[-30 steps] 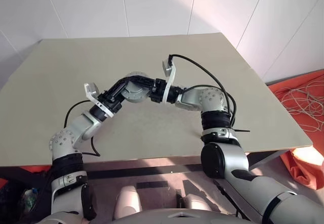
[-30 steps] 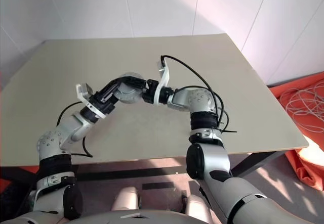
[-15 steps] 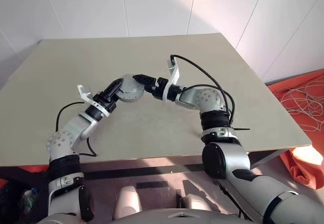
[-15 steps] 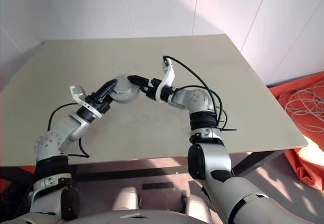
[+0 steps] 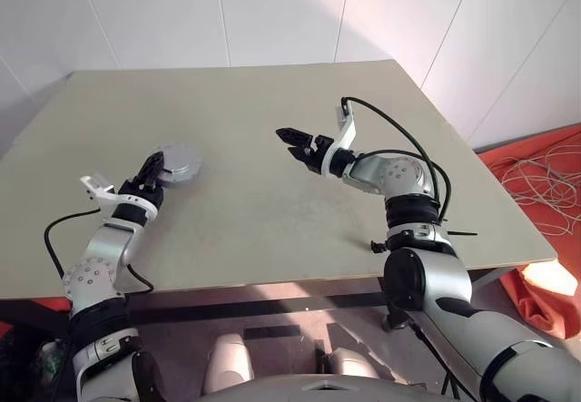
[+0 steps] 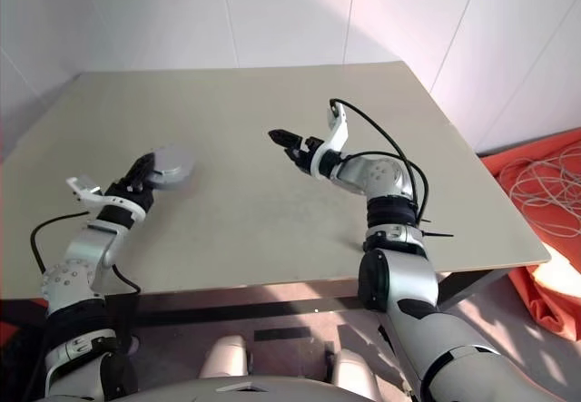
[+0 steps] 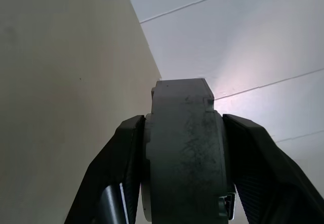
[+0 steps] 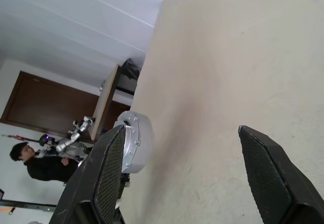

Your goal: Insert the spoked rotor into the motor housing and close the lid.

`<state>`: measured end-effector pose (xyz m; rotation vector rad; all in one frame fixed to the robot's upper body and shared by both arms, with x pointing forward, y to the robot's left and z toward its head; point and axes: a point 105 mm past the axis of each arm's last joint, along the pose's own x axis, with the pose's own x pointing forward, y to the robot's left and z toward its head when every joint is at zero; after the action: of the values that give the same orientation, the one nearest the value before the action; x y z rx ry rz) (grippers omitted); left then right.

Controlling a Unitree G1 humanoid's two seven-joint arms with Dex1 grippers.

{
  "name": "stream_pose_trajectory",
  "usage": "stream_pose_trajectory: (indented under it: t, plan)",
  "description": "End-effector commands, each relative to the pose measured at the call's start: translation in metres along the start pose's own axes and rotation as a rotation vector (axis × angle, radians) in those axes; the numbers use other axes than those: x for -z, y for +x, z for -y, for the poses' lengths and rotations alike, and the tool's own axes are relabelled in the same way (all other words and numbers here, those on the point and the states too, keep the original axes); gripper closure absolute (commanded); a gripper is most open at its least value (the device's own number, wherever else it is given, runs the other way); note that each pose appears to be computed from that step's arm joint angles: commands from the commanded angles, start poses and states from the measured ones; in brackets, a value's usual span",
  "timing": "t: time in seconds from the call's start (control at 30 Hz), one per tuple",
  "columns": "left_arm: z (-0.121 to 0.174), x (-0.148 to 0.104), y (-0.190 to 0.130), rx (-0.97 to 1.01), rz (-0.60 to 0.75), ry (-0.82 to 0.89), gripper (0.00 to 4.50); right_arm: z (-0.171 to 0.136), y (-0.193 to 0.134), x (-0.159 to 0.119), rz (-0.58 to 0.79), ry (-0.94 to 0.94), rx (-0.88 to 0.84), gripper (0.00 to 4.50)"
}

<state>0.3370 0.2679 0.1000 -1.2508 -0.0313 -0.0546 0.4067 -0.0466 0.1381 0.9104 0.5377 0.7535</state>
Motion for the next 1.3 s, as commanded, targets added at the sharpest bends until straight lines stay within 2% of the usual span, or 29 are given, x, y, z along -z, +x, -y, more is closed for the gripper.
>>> stream_pose_trajectory:
  t: [0.03,0.37,0.63,0.87,0.9,1.03,1.2,1.3]
  plan:
    - [0.002,-0.014,-0.001,-0.002,0.07,-0.002,2.41,-0.009,-0.001,-0.006,0.019,-0.012,-0.027,0.46]
    - [-0.036,-0.02,-0.008,-0.173,0.13,-0.039,2.41,-0.008,0.0,-0.004,0.014,-0.013,-0.017,0.46]
    - [-0.039,-0.024,-0.009,-0.19,0.142,-0.006,2.41,-0.007,0.001,-0.003,0.012,-0.016,-0.017,0.46]
    - [-0.051,-0.037,-0.014,-0.27,0.207,0.047,0.17,-0.009,0.004,0.0,0.007,-0.017,-0.021,0.41]
    - [-0.057,-0.043,-0.016,-0.306,0.241,0.048,0.02,-0.009,0.004,0.0,0.006,-0.017,-0.023,0.41]
    - [-0.07,-0.064,-0.023,-0.394,0.345,0.123,0.02,-0.009,0.005,0.001,0.001,-0.017,-0.022,0.41]
    - [-0.1,-0.09,-0.045,-0.615,0.46,0.244,0.02,-0.008,0.005,0.003,-0.008,-0.018,-0.02,0.41]
    - [-0.106,-0.102,-0.054,-0.679,0.514,0.317,0.02,-0.008,0.006,0.005,-0.015,-0.018,-0.022,0.41]
